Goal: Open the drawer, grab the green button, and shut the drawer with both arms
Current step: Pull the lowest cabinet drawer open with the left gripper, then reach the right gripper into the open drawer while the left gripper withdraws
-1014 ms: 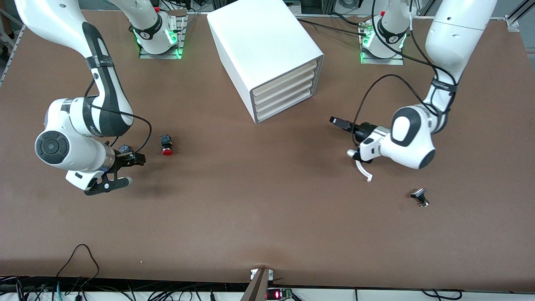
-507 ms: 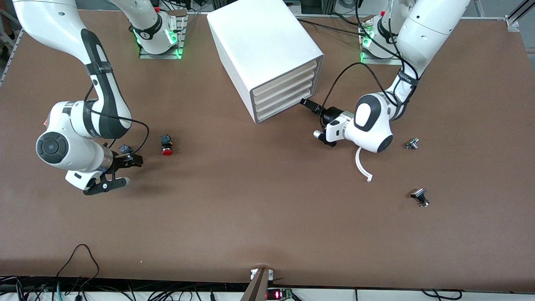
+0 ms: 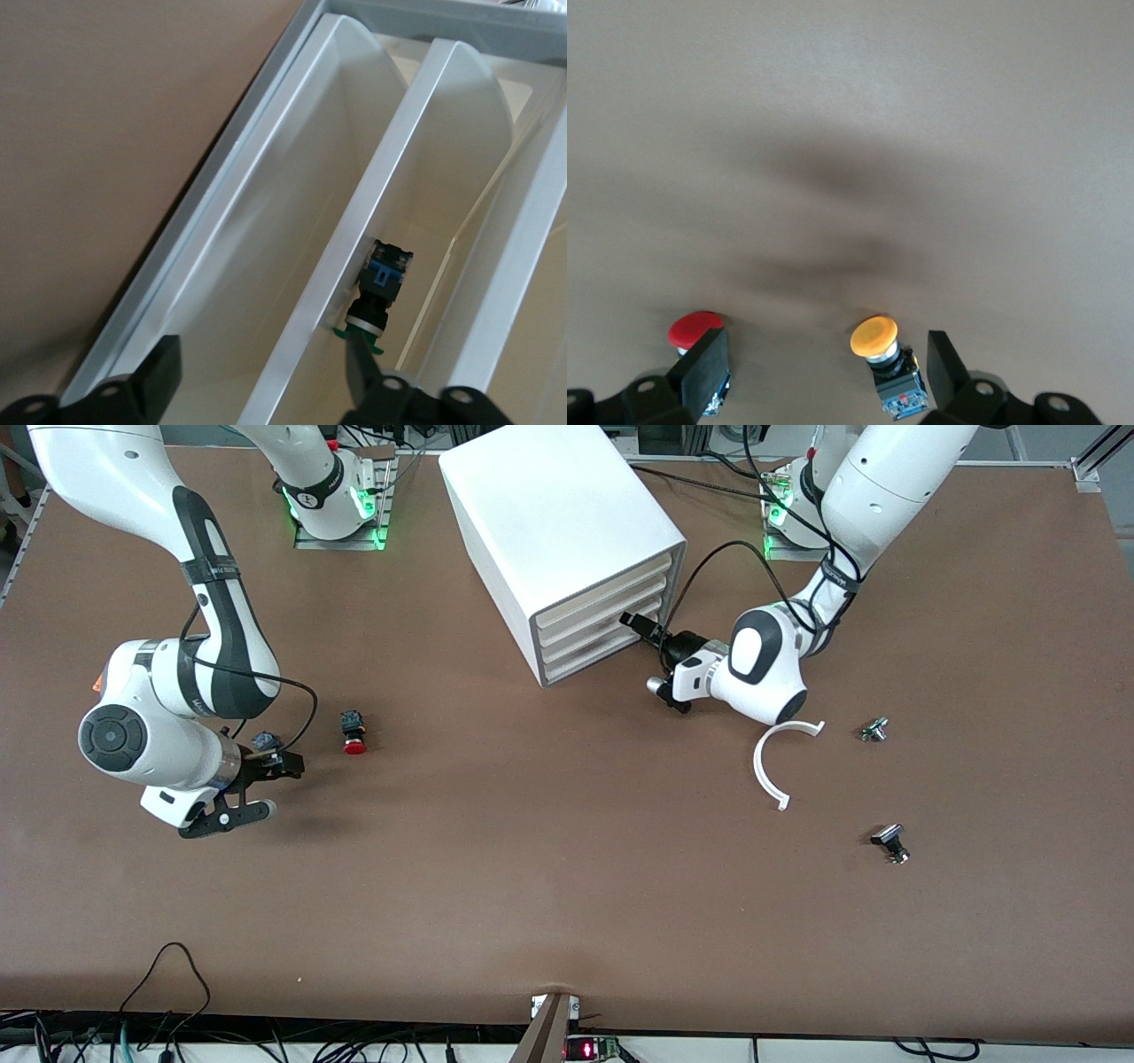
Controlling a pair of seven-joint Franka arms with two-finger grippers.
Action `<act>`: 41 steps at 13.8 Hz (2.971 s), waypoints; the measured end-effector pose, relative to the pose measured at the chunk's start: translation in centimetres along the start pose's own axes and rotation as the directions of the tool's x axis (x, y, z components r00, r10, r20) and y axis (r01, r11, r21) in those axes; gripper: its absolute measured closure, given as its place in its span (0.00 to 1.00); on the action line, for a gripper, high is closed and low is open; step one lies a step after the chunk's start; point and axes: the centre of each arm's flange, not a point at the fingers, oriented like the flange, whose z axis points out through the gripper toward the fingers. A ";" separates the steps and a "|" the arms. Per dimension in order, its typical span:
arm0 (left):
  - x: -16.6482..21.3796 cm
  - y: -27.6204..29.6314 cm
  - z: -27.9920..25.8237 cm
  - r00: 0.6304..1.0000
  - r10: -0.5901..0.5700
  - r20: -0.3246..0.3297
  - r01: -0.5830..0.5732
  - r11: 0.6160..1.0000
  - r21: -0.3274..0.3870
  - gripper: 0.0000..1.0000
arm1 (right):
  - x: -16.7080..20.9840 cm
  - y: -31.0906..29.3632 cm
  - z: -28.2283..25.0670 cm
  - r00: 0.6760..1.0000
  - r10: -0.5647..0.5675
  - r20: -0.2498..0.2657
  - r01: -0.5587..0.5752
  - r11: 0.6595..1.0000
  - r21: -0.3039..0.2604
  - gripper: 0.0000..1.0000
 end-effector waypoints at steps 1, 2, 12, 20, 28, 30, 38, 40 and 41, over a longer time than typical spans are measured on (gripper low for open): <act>-0.1 0.2 0.7 1.000 -0.006 -0.002 0.006 1.000 -0.011 0.21 | 0.2 -0.8 -0.1 1.000 -0.012 -0.006 0.012 1.000 0.004 0.00; -0.3 0.1 1.1 1.000 -0.016 -0.005 0.016 1.000 -0.020 0.21 | 0.5 -1.6 -0.2 1.000 -0.020 -0.017 0.021 1.000 0.014 0.00; -0.2 -0.5 -0.5 0.998 -0.016 -0.069 0.015 1.000 -0.015 0.78 | 3.9 -12.3 -5.7 0.959 -0.137 -0.248 0.148 0.989 0.027 0.00; 1.2 -3.3 -13.1 0.960 0.021 -0.280 -0.008 0.999 0.045 0.85 | 4.8 -15.1 -13.9 0.949 -0.181 -0.259 0.191 0.982 0.013 0.00; 1.9 -2.3 -22.6 0.845 0.100 -0.525 0.024 0.974 0.225 0.27 | 2.7 -33.0 -14.7 0.874 -0.436 -0.214 0.451 0.893 0.022 0.00; 0.8 0.2 -26.0 0.828 0.191 -0.527 0.000 0.940 0.342 0.07 | 1.8 -37.6 -13.9 0.832 -0.513 -0.212 0.531 0.847 0.036 0.00; -13.0 8.2 -46.5 0.747 0.433 -0.504 0.071 0.702 0.708 0.00 | 0.3 -49.1 -13.7 0.507 -0.814 -0.284 0.848 0.530 -0.004 0.00; -15.5 10.9 -48.1 0.780 0.455 -0.428 0.064 0.624 0.779 0.00 | -0.5 -51.9 -11.4 0.419 -0.868 -0.268 0.899 0.438 -0.016 0.00; -17.0 12.1 -48.9 0.795 0.454 -0.403 0.065 0.597 0.799 0.00 | -0.9 -53.1 -10.3 0.366 -0.896 -0.252 0.922 0.386 -0.030 0.00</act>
